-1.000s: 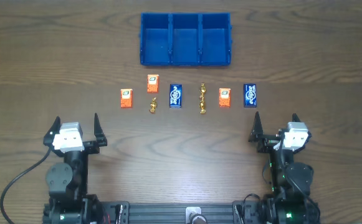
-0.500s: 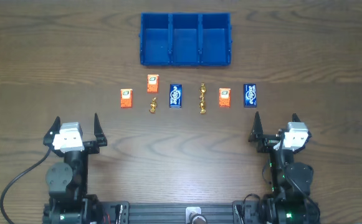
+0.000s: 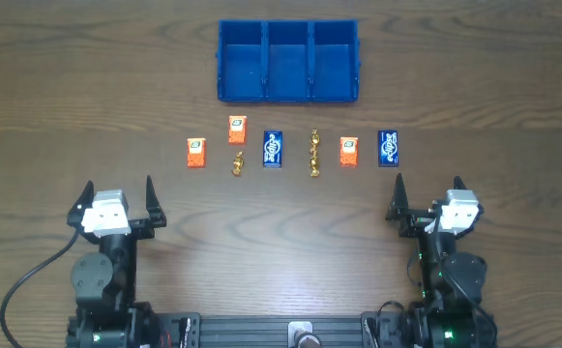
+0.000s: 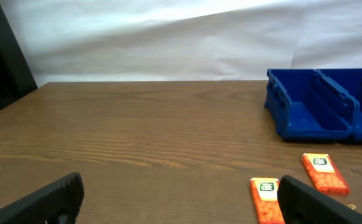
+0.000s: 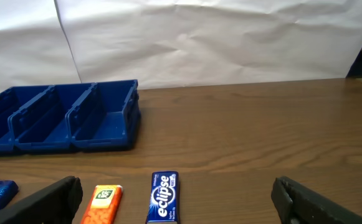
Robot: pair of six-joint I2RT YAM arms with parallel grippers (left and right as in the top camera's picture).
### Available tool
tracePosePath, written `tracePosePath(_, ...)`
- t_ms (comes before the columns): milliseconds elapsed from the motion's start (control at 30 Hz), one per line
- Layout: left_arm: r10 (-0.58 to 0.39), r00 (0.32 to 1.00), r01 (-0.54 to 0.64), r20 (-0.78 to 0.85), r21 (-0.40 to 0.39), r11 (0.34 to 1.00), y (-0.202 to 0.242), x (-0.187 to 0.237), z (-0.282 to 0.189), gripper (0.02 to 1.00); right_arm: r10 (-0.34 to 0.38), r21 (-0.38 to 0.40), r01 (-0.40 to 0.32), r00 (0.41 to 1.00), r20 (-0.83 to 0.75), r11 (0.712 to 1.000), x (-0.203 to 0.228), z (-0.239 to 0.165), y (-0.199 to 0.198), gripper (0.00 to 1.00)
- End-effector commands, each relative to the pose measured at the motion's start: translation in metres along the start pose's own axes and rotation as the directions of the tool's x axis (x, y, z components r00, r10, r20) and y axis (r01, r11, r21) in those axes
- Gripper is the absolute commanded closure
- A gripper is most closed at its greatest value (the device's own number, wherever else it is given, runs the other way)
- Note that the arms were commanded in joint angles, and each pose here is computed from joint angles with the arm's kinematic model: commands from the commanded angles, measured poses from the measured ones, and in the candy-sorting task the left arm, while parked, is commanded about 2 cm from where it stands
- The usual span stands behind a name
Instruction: Sort Candies Into Trays
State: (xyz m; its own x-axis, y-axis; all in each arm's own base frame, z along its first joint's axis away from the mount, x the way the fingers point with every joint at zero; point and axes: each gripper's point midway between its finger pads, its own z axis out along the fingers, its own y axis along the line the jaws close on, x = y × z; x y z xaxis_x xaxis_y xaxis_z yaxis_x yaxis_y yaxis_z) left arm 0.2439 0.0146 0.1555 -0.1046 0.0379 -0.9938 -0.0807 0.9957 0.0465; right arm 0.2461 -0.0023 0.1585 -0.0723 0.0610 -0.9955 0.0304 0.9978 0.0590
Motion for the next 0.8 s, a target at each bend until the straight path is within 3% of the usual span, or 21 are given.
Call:
tracePosePath(33,-0.073,0.997,0.073,-0.036,0.000,0.997,0.000,0.013,0.001,0.020,-0.016,-0.003,0.016,1.000,0.001,1.000,0.001,0.000,0.000,0.003)
tracePosePath(300,-0.081,0.995,0.087,-0.060,0.097,0.991,-0.018,-0.062,-0.009,0.023,-0.016,-0.003,0.016,1.000,0.001,1.000,0.001,0.000,0.000,0.003)
tracePosePath(500,-0.072,0.968,0.107,-0.242,0.132,0.985,-0.035,-0.109,0.016,0.020,-0.016,-0.003,0.016,1.000,0.001,1.000,0.001,0.000,0.000,0.003)
tracePosePath(600,-0.060,0.914,0.122,-0.400,0.133,0.983,-0.047,-0.107,0.041,0.020,-0.016,-0.003,0.016,1.000,0.001,1.000,0.001,0.000,0.000,0.003)
tracePosePath(800,-0.043,0.708,0.147,-0.705,0.087,0.985,-0.073,-0.053,0.091,0.020,-0.016,-0.003,0.016,1.000,0.001,1.000,0.001,0.000,0.000,0.003)
